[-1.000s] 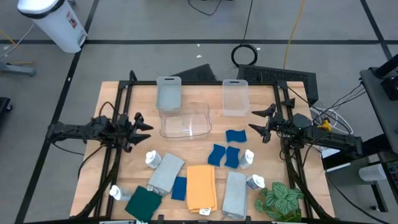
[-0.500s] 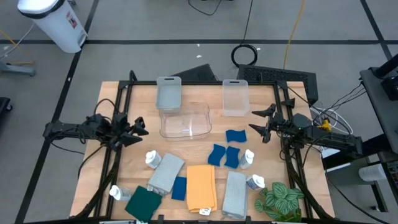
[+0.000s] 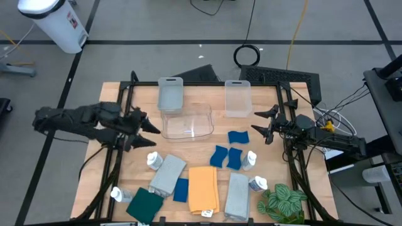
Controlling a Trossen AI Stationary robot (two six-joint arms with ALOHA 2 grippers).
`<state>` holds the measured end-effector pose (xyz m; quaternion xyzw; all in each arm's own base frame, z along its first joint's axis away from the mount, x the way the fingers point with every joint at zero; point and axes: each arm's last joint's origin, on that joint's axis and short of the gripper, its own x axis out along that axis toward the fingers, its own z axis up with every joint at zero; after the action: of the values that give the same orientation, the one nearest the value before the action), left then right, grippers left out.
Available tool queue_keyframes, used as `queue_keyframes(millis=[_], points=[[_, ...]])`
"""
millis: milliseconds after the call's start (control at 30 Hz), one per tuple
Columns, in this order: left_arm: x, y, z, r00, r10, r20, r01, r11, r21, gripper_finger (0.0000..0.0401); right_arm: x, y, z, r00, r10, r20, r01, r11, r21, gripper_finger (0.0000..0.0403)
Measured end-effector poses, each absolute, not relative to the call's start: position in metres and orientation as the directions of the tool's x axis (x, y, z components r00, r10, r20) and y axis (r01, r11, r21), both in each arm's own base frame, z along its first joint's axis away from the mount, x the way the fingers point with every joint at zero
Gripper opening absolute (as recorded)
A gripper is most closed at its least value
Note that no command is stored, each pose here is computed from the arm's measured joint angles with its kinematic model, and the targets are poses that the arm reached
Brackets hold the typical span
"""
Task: Pick & Place Kitchen Items
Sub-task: Put the white plastic restorer bottle into the gray bin
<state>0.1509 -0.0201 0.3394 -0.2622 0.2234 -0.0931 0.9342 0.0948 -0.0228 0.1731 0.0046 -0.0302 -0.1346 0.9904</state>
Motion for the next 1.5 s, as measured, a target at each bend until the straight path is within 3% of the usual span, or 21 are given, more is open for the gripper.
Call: queue_keyframes(millis=[267,633,867,1200,1500], points=[[0.182,-0.037,0.363,0.571,-0.227,-0.789,-0.265,0.858,-0.440,0.0342,0.095,-0.023,0.173,0.962,-0.267,0.059,0.267,0.964,0.017,0.0279],[0.202,-0.057,0.323,0.103,-0.160,-0.982,-0.662,0.726,-0.188,0.0342,0.095,-0.023,0.173,0.962,-0.267,0.059,0.266,0.964,0.017,0.0279],[0.208,-0.068,0.316,0.069,-0.149,-0.986,-0.709,0.689,-0.153,0.0342,0.095,-0.023,0.173,0.962,-0.267,0.059,0.267,0.964,0.017,0.0279],[0.208,-0.081,0.316,0.126,-0.076,-0.989,-0.694,0.706,-0.143,0.0340,0.095,-0.023,0.173,0.962,-0.268,0.059,0.267,0.964,0.017,0.0279],[0.220,-0.096,0.299,0.057,-0.050,-0.997,-0.678,0.731,-0.076,0.0287,0.095,-0.023,0.173,0.962,-0.267,0.059,0.267,0.964,0.017,0.0279]])
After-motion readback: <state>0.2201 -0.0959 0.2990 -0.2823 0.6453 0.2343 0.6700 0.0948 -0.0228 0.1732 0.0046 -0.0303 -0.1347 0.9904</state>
